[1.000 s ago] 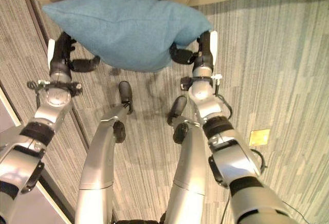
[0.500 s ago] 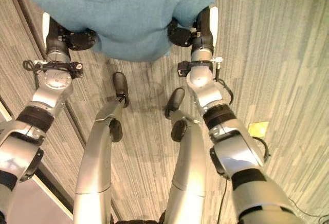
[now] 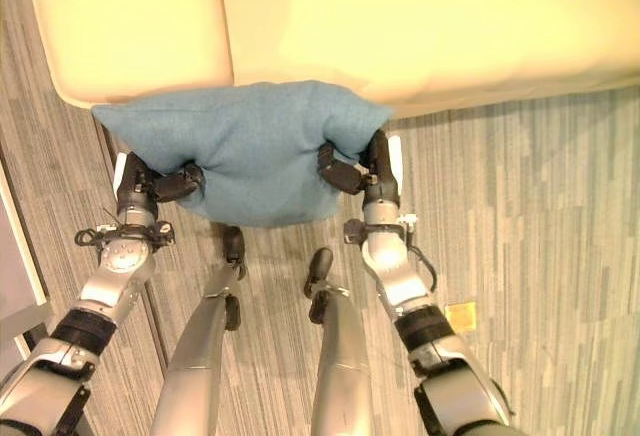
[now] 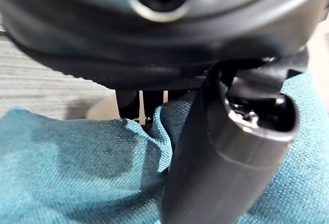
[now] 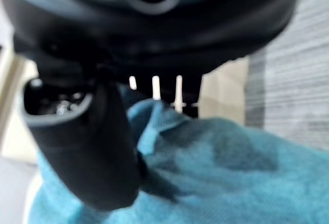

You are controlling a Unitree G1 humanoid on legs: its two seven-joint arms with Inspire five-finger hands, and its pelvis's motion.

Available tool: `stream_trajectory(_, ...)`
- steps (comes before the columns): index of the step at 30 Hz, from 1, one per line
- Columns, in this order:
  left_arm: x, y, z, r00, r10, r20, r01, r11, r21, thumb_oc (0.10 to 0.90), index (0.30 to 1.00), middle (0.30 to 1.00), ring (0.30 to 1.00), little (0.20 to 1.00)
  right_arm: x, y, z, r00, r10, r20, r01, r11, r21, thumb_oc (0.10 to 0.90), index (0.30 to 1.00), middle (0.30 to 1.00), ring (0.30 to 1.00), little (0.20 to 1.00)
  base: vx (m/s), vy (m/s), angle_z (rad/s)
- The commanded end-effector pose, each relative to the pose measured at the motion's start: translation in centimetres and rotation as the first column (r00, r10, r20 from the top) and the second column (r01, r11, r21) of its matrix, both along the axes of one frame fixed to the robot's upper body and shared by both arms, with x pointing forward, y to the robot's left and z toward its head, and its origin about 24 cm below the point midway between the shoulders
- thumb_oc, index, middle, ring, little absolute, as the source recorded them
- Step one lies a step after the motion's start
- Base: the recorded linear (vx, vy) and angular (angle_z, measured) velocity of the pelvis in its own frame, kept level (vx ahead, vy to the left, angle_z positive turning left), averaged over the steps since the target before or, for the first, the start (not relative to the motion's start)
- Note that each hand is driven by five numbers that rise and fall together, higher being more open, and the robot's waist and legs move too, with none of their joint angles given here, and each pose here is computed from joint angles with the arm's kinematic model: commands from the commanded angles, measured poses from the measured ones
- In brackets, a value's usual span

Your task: Pick up all the scattered cushions and arrange them neatly on the sofa.

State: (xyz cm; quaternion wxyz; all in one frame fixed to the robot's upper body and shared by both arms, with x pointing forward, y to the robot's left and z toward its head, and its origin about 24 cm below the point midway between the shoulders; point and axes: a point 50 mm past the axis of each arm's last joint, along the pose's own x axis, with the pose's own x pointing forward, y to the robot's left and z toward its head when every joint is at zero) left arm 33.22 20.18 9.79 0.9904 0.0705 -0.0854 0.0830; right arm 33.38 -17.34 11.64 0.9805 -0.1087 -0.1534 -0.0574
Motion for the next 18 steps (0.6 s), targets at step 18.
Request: stream_trajectory(18, -7.4, -3.9, -6.5, 0.941, -0.326, -0.092, 0.319, 0.944, -0.083, 0.4, 0.3, 0.3, 0.3, 0.3, -7.9, -2.0, -4.6, 0.983, 0.158, -0.089, -0.166, 0.982, -0.092, 0.4, 0.3, 0.3, 0.3, 0.3, 0.1, -0.101, -0.07)
